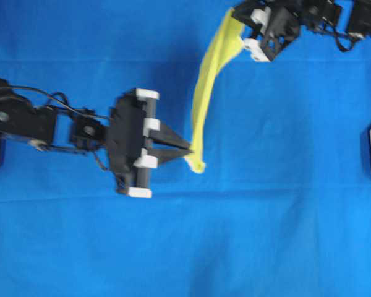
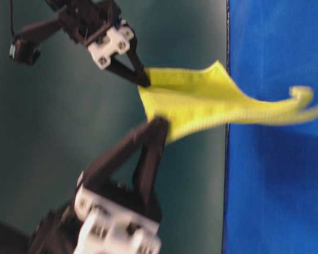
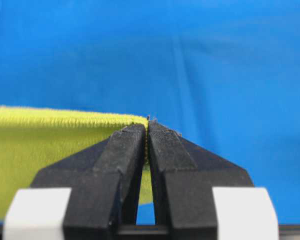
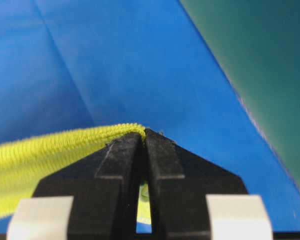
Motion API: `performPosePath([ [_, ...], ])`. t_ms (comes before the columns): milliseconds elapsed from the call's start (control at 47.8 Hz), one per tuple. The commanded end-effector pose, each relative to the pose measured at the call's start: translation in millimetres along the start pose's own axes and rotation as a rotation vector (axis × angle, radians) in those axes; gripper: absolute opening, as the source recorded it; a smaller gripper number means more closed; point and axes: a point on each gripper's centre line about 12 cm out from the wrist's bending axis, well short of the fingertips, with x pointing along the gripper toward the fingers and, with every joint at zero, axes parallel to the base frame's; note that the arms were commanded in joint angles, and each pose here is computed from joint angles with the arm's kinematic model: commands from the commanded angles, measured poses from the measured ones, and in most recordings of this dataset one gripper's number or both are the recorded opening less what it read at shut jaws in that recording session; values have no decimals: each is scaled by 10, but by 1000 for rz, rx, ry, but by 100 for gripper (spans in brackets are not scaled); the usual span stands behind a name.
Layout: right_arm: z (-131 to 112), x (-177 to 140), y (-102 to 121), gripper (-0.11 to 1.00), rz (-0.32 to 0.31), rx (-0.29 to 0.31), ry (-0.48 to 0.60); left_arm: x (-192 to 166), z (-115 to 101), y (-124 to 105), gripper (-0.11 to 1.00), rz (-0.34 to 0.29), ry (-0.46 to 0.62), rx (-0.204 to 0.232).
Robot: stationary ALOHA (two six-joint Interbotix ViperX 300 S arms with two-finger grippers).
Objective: Fold the yellow towel.
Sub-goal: 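Swing the strip vertical, left gripper moving toward the table center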
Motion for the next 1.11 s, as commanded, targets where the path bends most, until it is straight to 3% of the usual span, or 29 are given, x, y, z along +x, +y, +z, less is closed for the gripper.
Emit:
performPosePath([
  [0, 214, 35, -81, 2, -15, 8, -53, 116, 217, -165, 2, -35, -60, 19],
  [293, 218, 107, -81, 2, -10, 8, -56, 285, 270, -175, 2, -37, -59, 21],
  [628, -126, -276, -279, 2, -58, 49, -30, 731, 414, -182, 2, -34, -85, 25],
  [775, -281, -470, -317, 2, -80, 57, -8, 968, 463, -189, 2, -30, -98, 76],
  [984, -470, -432, -326, 2, -98, 54, 77, 1207, 348, -179, 2, -27, -77, 85],
  [1089, -522, -273, -307, 2, -84, 50, 98, 1249, 217, -177, 2, -28, -50, 58],
])
